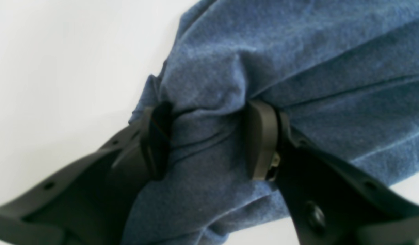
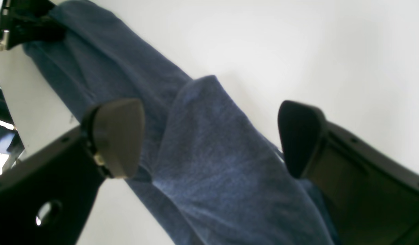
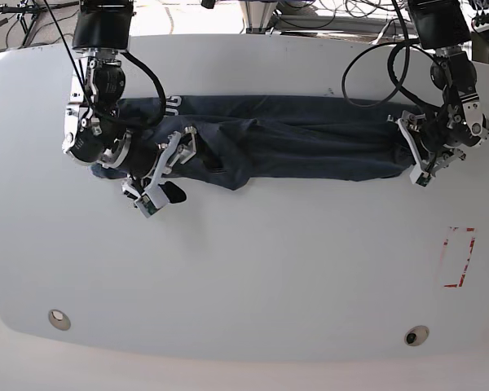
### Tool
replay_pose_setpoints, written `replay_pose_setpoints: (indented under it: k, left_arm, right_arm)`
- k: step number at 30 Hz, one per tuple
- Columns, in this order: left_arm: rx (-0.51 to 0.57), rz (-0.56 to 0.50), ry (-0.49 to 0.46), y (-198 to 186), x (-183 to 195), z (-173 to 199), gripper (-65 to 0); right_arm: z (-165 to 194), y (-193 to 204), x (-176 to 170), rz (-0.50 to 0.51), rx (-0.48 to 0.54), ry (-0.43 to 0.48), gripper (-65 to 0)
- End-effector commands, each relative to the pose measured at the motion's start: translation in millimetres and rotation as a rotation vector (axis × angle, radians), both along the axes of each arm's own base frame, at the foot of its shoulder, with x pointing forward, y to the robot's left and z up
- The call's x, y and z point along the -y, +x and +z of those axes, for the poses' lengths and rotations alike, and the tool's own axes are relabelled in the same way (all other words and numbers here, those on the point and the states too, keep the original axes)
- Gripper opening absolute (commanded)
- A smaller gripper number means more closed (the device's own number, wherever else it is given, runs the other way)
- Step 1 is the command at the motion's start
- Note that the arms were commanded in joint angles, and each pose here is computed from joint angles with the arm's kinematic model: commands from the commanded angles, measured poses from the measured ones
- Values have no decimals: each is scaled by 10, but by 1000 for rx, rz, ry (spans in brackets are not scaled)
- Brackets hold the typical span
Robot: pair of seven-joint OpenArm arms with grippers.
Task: Fold the T-shirt properly
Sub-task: 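Release the shirt end with the left gripper and lift it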
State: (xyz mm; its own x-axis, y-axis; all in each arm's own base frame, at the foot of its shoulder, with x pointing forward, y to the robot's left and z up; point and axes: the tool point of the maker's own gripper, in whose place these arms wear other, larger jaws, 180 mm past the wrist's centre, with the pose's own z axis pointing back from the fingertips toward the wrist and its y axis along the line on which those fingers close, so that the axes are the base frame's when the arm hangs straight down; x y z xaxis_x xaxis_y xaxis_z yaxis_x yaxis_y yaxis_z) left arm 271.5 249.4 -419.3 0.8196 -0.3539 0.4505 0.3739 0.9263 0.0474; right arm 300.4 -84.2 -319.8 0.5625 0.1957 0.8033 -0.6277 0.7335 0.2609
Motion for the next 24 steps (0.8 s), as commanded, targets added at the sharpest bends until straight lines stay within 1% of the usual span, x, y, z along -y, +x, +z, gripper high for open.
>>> replay_pose_setpoints:
  k: [1, 3, 4, 5, 8, 9, 10, 11, 12, 14, 17, 20, 24]
  left_arm:
    - [-82, -7, 54, -157, -72, -105, -350]
    - [-81, -7, 53, -156, -70, -104, -350]
    - [-81, -7, 53, -156, -70, -104, -350]
    - [-81, -7, 53, -156, -70, -104, -350]
    - [-81, -7, 53, -156, -70, -104, -350]
    - [-81, -7, 53, -156, -70, -104, -350]
    - [-83, -7, 53, -162, -70, -108, -350]
    - [-83, -7, 53, -162, -70, -108, -350]
    - [-84, -7, 53, -169, -70, -112, -350]
    - [-84, -7, 53, -169, -70, -112, -350]
    - [-86, -7, 53, -176, -70, -116, -350]
    - [-91, -4, 54, -199, -81, -130, -350]
    - [-110, -4, 56, -284, -89, -176, -350]
  right_arm:
    - [144, 5, 134, -32, 53, -8, -160]
    - [90, -58, 243, -63, 37, -19, -235]
    - [71, -75, 273, -73, 31, -22, -260]
    - [29, -106, 353, -97, 16, -24, -325]
    - [-101, -185, 490, -142, -28, -24, -479]
    - [-154, -211, 512, -149, -47, -22, -517]
    - [-232, -246, 535, -157, -72, -19, -569]
    - [-295, -267, 558, -162, -92, -20, -599]
    - [-367, -290, 613, -173, -112, -30, -614]
    - [-466, -323, 713, -187, -135, -53, -614]
    - [-588, -334, 852, -212, -151, -84, -595]
    - [-845, -420, 1012, -243, -214, -130, -566]
    - [-1098, -479, 1168, -274, -275, -184, -561]
